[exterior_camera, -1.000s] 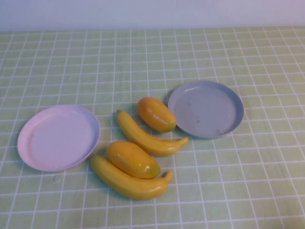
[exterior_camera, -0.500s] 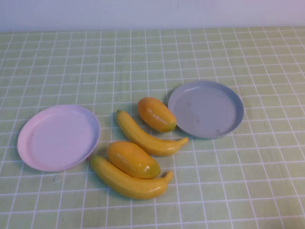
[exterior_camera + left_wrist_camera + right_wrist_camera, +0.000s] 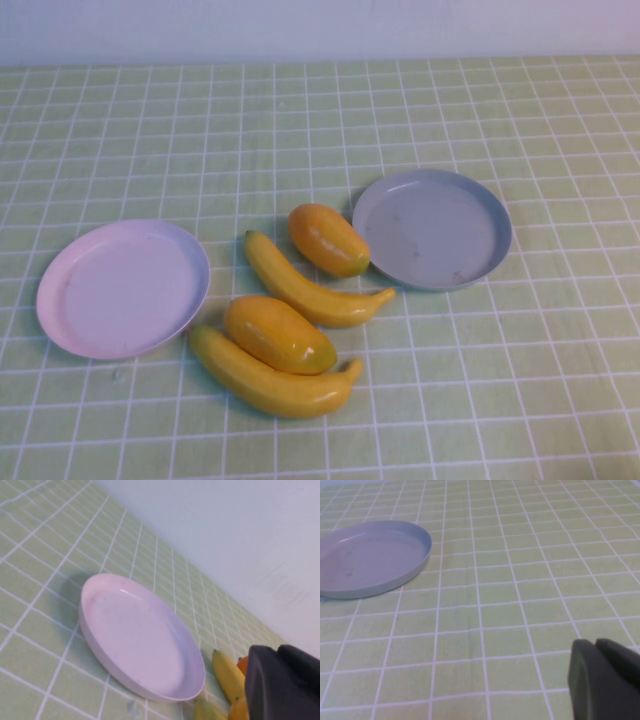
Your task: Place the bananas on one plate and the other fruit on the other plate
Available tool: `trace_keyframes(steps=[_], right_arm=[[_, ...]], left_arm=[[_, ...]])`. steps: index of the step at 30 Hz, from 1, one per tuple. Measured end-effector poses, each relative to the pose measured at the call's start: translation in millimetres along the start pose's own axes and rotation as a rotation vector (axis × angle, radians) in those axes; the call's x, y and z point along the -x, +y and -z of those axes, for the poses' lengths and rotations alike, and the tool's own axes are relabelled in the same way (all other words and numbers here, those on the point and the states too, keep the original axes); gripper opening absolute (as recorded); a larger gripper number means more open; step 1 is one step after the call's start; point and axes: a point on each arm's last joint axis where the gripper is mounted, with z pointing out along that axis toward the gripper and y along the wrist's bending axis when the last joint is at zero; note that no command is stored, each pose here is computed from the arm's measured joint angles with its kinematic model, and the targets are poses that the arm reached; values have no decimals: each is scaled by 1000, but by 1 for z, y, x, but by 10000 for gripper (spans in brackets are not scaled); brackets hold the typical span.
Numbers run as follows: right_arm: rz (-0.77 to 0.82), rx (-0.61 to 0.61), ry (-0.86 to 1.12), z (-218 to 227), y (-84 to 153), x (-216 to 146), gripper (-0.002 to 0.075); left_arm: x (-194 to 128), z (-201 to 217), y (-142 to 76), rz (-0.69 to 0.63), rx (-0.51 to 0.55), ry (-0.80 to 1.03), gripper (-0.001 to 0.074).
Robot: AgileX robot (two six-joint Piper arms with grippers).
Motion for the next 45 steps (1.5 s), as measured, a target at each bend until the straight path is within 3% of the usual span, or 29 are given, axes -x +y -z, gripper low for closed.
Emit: trace_keyframes(steps=[7,10,17,21,26,33,38,45], right_arm=[[0,0,0,0,0,0,-16],[0,0,0,0,0,0,-15],[0,0,1,0,0,0,-15],[0,0,2,0,0,0,-16],[0,0,2,0,0,0,-16],[0,0,2,0,0,0,-16],[0,0,2,0,0,0,-16],[0,0,2,0,0,0,-15]], left_arm=[[5,1,-3,52,-22,-45,1],[15,4,-17,59,-25,18,1],[59,-9,-68,-97,42,342,1],[74,-30,-86,-290,60,617,1],[82,-63,-100,-608,-92,885,1],[83,-116,-109,-872,-339,1081,1],[69,-150,-133,-1228,-655,1129,1],[29,-195,-170,-1542,-876,1231,2]])
